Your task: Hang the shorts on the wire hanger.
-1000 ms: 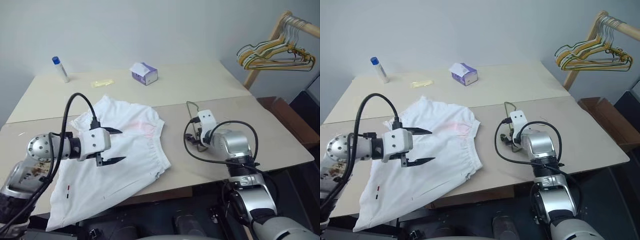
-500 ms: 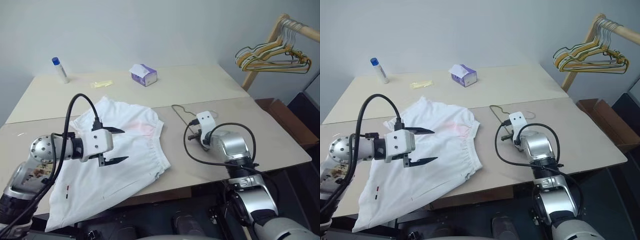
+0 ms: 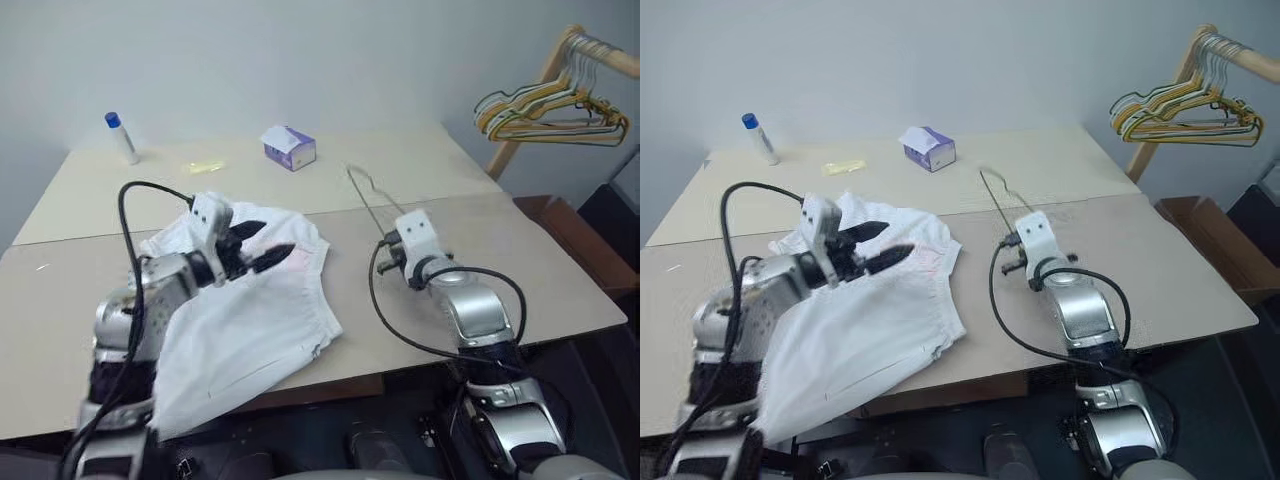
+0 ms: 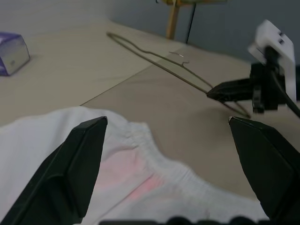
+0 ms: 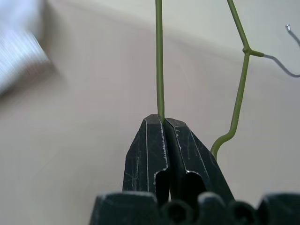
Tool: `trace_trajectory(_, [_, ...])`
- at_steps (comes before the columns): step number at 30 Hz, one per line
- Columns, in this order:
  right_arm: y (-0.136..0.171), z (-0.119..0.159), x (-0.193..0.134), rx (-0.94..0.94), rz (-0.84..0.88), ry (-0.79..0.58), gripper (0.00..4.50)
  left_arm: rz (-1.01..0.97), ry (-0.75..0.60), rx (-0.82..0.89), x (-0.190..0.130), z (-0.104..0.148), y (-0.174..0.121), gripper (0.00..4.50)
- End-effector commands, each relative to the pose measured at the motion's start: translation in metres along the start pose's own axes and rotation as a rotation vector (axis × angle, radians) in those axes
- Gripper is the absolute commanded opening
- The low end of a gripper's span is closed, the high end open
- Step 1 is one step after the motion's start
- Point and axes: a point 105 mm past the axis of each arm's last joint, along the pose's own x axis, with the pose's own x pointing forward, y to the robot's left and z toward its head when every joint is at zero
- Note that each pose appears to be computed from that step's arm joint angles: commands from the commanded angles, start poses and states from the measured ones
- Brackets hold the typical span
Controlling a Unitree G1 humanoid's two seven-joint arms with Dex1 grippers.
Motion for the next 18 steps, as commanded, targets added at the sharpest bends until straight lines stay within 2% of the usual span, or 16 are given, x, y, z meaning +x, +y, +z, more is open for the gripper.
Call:
trace_trajectory(1, [0.021,0.046,-0.017,-0.006,0.075,-0.225,0.02,-0.048,-0.206,-0.293,0.005,0.03,-0.006,4.5])
trace_trajectory(3, [0.032,0.057,-0.024,-0.028,0.108,-0.293,0.02,-0.054,-0.284,-0.392,0.008,0.042,-0.007,4.5])
trace_trajectory(7, [0.052,0.068,-0.033,-0.09,0.149,-0.364,0.02,-0.091,-0.322,-0.442,0.012,0.053,-0.013,4.5])
trace_trajectory(11, [0.065,0.074,-0.04,-0.128,0.189,-0.423,0.02,-0.137,-0.311,-0.414,0.014,0.057,-0.023,4.5])
trace_trajectory(17, [0.069,0.075,-0.043,-0.158,0.201,-0.451,0.02,-0.13,-0.3,-0.396,0.018,0.056,-0.024,4.5])
trace_trajectory(18, [0.069,0.075,-0.043,-0.166,0.199,-0.455,0.0,-0.108,-0.281,-0.38,0.021,0.053,-0.023,4.32])
